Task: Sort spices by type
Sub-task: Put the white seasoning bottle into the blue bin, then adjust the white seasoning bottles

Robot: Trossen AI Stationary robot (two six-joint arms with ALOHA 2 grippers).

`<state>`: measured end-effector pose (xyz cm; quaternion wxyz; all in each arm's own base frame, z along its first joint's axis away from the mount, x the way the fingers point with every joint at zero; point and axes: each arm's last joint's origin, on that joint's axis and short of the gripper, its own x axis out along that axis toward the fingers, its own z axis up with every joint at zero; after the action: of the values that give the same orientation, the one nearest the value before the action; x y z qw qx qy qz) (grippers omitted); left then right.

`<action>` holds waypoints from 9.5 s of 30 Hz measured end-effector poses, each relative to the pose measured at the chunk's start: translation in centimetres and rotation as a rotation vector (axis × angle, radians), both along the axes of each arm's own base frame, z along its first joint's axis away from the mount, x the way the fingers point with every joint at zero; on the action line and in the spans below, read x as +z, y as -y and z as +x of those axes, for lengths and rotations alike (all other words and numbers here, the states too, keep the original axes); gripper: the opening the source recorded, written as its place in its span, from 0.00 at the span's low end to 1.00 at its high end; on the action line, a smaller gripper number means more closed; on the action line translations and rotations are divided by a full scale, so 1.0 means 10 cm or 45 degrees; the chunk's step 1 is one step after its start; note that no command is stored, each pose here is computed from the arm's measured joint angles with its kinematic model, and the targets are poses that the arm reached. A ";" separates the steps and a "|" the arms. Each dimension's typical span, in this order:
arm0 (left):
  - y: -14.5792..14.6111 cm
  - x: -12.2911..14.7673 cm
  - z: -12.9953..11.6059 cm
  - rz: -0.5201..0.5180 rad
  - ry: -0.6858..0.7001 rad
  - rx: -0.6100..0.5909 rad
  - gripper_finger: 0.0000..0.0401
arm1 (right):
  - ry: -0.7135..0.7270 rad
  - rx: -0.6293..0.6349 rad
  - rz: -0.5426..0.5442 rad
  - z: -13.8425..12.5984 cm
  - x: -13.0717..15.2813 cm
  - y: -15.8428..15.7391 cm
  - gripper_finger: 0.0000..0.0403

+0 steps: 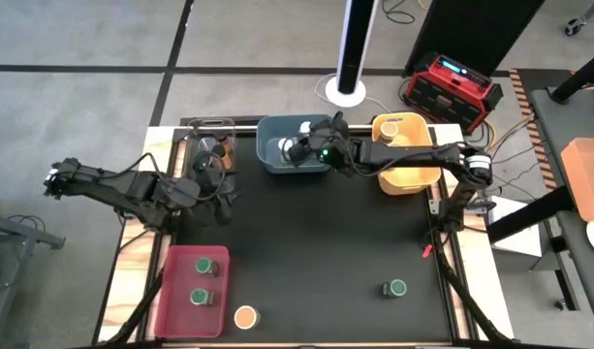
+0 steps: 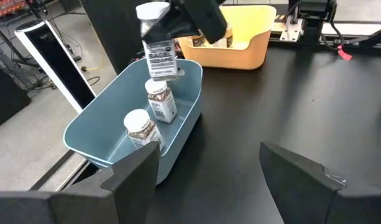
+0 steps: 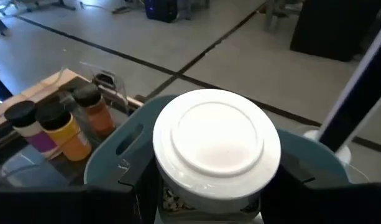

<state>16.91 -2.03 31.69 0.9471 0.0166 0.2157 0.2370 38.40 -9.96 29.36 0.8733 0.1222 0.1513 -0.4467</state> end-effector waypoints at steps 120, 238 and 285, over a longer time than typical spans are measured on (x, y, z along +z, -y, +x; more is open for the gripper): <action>0.00 0.00 0.00 0.034 -0.015 -0.020 0.65 | -0.326 0.580 0.187 0.01 0.16 0.46 0.08; 0.00 0.02 0.01 0.048 -0.002 -0.028 0.65 | -0.474 0.242 0.563 -0.30 -0.49 1.31 0.02; 0.00 0.02 0.01 0.060 -0.011 -0.034 0.65 | -0.486 0.272 0.604 -0.21 -0.57 1.09 0.02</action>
<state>16.97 -2.05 31.85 0.9486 0.0430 0.2139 0.2292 36.33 -20.90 23.64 0.8182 0.2199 0.4244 -0.3195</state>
